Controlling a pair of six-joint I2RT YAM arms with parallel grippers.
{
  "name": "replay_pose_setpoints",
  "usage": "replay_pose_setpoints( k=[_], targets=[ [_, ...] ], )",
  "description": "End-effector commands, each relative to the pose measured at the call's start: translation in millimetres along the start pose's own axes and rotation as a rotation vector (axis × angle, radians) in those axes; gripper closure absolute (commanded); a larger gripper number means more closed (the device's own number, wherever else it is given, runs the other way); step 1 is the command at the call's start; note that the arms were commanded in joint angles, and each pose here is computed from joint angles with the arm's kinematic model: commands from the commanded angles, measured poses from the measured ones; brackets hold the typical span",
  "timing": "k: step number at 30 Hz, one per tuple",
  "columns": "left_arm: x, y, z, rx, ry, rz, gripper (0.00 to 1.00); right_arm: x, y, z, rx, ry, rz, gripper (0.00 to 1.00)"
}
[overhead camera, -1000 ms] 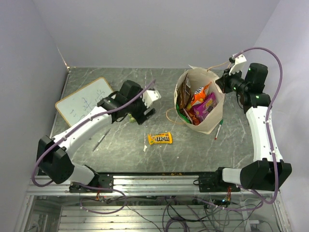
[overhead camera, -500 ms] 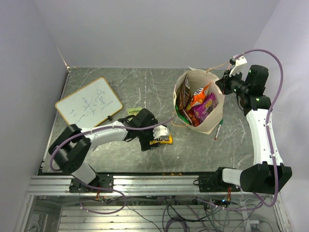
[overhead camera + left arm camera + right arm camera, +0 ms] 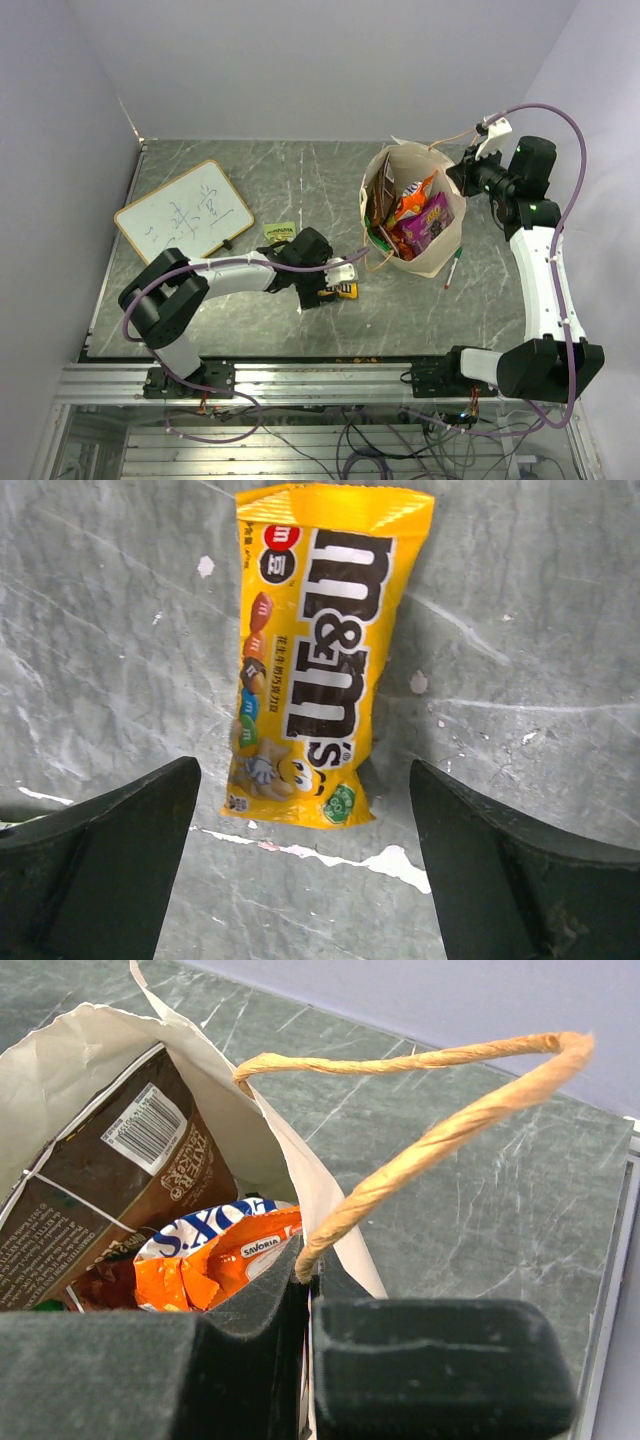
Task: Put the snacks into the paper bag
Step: Pick up the snack from the center of the board.
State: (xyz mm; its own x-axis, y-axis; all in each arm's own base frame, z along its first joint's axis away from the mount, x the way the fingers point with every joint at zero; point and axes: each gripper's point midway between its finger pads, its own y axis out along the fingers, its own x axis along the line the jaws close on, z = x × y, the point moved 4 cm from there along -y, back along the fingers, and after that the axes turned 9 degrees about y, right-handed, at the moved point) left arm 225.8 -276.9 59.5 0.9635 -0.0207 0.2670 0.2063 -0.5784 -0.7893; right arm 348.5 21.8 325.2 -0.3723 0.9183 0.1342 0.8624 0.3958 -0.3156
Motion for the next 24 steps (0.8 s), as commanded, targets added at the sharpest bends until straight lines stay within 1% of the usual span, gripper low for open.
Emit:
replay_pose_setpoints(
  k=[1,3,7,8,13,16,19,24],
  targets=[
    [20,0,-16,-0.037,0.013,-0.090,0.06,3,-2,-12,-0.053,-0.028,-0.023,1.00],
    [20,4,-13,-0.027,0.016,-0.088,0.13,3,-1,-11,-0.048,-0.027,-0.024,1.00],
    [20,9,-10,0.006,0.015,-0.064,0.32,2,-2,-11,-0.050,-0.031,-0.020,1.00],
    [20,10,-10,0.012,0.015,-0.058,0.35,2,-2,-11,-0.050,-0.031,-0.018,1.00],
    [18,8,-7,0.053,0.020,-0.025,0.62,1,-1,-10,-0.044,-0.029,-0.020,1.00],
    [19,3,-8,0.068,0.023,-0.021,0.75,1,0,-9,-0.040,-0.027,-0.025,1.00],
    [19,-5,-10,0.076,0.024,-0.016,0.82,1,0,-8,-0.040,-0.026,-0.025,1.00],
    [19,-23,-18,0.074,0.041,0.001,0.89,1,3,-6,-0.031,-0.021,-0.030,1.00]
  ],
)
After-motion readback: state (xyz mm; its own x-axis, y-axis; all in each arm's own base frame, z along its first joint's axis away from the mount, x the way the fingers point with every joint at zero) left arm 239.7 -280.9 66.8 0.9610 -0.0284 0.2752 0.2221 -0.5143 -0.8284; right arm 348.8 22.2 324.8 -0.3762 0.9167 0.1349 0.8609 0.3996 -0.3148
